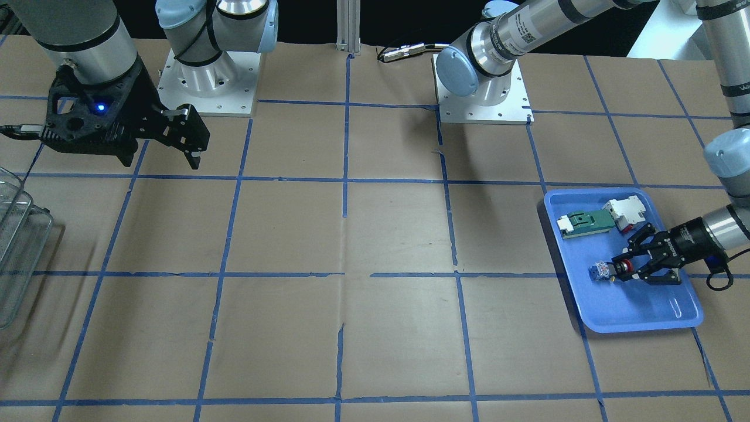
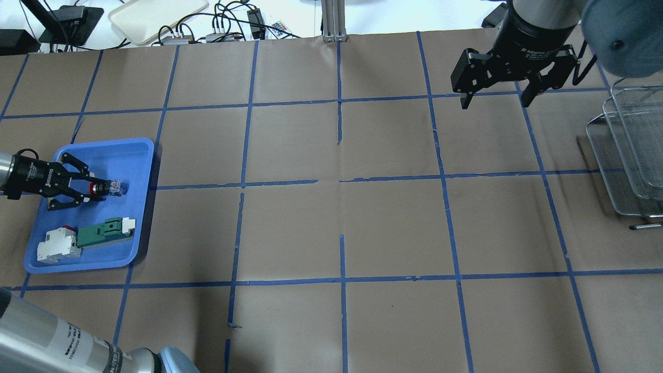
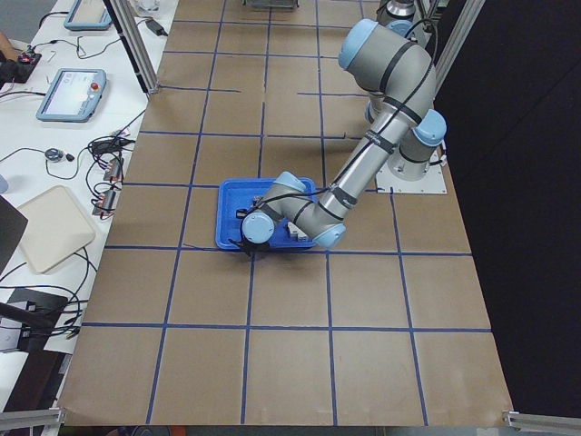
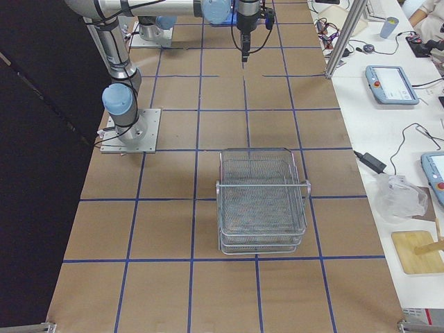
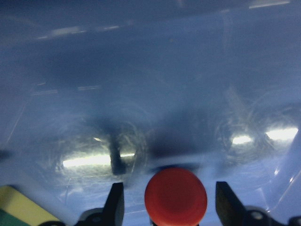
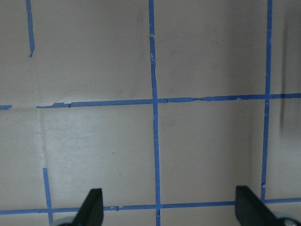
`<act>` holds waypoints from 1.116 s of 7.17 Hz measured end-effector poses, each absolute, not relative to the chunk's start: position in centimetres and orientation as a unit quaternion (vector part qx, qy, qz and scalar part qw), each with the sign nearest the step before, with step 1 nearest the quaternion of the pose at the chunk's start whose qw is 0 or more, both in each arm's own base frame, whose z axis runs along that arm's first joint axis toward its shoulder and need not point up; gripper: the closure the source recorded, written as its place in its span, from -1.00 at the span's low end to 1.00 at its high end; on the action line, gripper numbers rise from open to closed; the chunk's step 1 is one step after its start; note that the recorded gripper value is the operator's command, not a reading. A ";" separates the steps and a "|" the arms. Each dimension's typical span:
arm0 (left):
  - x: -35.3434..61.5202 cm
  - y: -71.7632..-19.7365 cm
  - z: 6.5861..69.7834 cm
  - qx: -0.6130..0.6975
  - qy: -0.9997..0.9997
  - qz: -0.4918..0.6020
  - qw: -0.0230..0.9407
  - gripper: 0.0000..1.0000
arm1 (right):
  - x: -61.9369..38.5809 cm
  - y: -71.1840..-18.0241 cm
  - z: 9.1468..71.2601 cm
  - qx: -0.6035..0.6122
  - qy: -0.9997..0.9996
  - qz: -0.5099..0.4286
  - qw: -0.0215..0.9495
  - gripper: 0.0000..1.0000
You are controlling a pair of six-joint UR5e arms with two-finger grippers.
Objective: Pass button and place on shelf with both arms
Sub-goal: 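Close the left gripper on the red push button's body, then lift the red push button out of the tray with the left gripper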
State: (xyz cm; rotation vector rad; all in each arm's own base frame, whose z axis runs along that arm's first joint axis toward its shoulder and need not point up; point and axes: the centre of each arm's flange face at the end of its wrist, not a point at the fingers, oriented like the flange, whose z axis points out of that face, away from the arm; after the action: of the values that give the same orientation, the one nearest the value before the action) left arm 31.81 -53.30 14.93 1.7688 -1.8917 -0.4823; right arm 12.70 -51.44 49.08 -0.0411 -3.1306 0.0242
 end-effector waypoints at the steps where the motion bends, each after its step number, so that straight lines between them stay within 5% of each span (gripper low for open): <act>1: 31.7 -53.1 15.3 0.651 -0.695 -0.183 0.244 1.00 | 12.7 -51.4 49.1 -0.013 -1.000 0.008 0.005 -1.00; 4: 29.9 -55.2 20.6 0.630 -0.723 -0.189 0.211 1.00 | 12.8 -51.3 49.3 -0.019 -1.000 0.008 -0.003 -1.00; 8: 14.6 -60.4 32.4 0.568 -0.768 -0.203 0.218 1.00 | 12.7 -51.1 50.1 0.082 -0.996 0.018 -0.010 -1.00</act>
State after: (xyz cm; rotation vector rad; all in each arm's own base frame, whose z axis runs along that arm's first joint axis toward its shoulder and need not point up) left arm 14.58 -60.39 32.38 1.5711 -2.1251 -0.5617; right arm 12.71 -51.13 50.13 0.2599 -3.1504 0.0583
